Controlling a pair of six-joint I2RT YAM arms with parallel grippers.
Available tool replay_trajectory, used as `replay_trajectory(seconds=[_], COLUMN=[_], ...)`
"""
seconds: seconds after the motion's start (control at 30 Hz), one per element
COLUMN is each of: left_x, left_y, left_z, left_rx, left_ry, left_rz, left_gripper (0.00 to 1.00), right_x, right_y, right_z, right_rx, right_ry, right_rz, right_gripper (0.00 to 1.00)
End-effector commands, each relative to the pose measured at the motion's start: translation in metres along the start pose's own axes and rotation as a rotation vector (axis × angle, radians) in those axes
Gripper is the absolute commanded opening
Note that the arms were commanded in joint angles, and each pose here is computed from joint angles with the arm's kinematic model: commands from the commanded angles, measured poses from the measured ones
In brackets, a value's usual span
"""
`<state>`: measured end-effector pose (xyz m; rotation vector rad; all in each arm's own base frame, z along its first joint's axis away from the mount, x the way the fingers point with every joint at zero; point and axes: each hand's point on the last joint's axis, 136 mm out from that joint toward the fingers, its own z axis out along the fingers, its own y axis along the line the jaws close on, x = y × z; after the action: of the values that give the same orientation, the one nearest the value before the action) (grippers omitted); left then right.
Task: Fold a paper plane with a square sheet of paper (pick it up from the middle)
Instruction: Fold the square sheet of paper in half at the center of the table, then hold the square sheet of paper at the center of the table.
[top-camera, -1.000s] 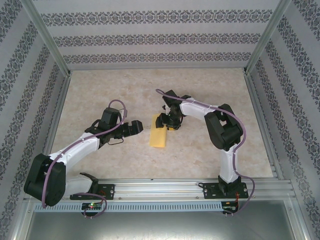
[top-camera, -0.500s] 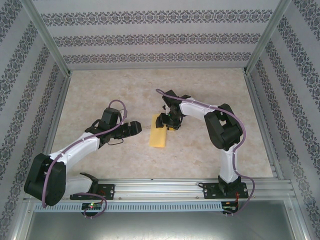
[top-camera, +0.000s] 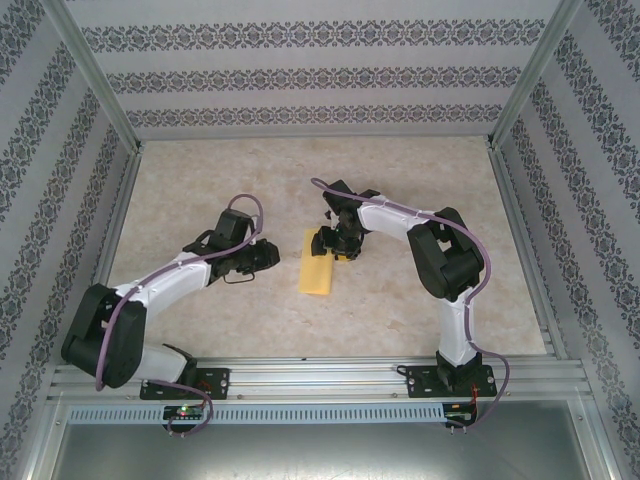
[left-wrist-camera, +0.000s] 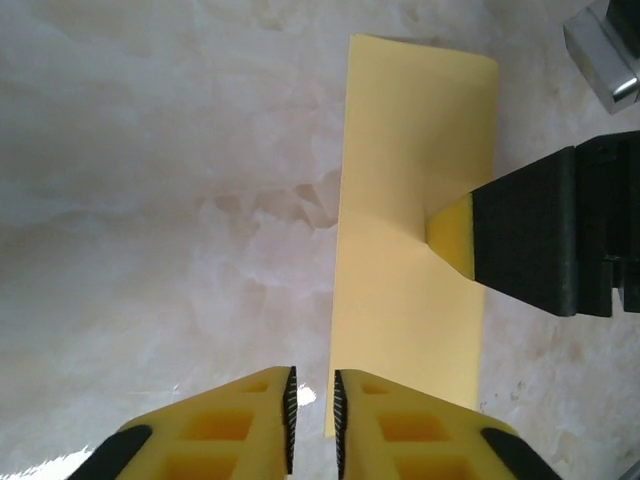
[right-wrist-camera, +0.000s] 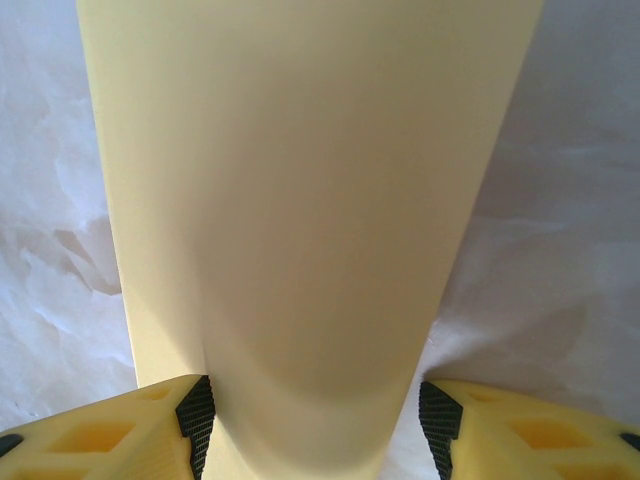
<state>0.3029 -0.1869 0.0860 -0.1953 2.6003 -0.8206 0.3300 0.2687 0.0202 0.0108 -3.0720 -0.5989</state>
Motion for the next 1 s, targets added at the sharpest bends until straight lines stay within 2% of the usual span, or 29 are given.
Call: replay_trajectory(seconds=[0.0,0.07,0.17,0.47,0.97], left_x=[-0.004,-0.004,-0.005,-0.003,0.001], left_y=[-0.021,-0.026,-0.033,-0.042,-0.045], left_z=[0.01,0.021,0.038,0.069,0.093], left_rx=[0.042,0.052,0.065,0.099,0.142], left_ry=[0.012,0.029,0.063,0.117,0.166], left_rz=[0.02,0.015,-0.009,-0.044,-0.065], left_gripper=[0.15,0.07,0.0,0.0,0.0], right_x=[0.013,0.014,0.015,0.017,0.019], right_y=[-0.055,-0.056,-0.056,-0.058,-0.061], right_z=[0.021,0.022,0.024,0.027,0.029], right_rx=[0.22,0.221,0.224,0.228,0.235], right_ry=[0.051,0.054,0.058,0.068,0.079], right_rz=[0.058,0.055,0.056,0.055,0.051], right_gripper=[0.62,0.62,0.62,0.62,0.62])
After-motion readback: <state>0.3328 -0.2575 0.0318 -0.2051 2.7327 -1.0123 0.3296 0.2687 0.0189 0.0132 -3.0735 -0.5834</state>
